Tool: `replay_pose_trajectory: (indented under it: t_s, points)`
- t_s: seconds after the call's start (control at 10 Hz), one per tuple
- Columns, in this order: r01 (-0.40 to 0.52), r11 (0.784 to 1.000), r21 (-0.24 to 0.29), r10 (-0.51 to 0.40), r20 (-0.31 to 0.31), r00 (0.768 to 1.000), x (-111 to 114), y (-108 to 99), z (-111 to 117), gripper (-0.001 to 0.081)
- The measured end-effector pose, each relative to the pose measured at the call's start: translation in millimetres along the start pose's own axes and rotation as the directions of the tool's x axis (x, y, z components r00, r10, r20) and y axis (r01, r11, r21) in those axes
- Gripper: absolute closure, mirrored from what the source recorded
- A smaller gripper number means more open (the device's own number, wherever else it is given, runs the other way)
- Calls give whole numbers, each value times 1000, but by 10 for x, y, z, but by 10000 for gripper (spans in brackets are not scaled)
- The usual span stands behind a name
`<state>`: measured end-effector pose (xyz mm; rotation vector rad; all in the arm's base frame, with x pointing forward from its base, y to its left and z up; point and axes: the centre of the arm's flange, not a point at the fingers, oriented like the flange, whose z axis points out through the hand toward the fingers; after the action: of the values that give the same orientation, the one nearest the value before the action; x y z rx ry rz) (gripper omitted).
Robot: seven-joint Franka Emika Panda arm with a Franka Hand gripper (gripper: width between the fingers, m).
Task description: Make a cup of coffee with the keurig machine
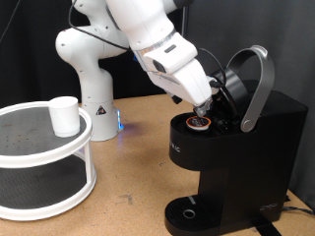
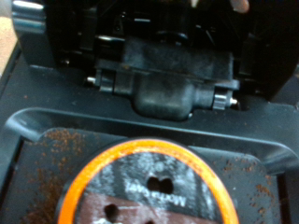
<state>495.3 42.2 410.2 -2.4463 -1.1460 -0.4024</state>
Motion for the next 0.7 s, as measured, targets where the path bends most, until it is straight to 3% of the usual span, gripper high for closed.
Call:
replay_pose_trajectory:
  t_s: [0.1,0.3,0.5,0.7]
  points:
    - [3,1000,20,-3,8,1000,-6,-19,14,6]
    - [-12,998,63,14,-38,999,-28,-8,-85,6]
    - [-27,996,90,37,-115,993,-80,14,-374,6]
    - [-30,997,71,41,-164,986,-115,34,-687,6]
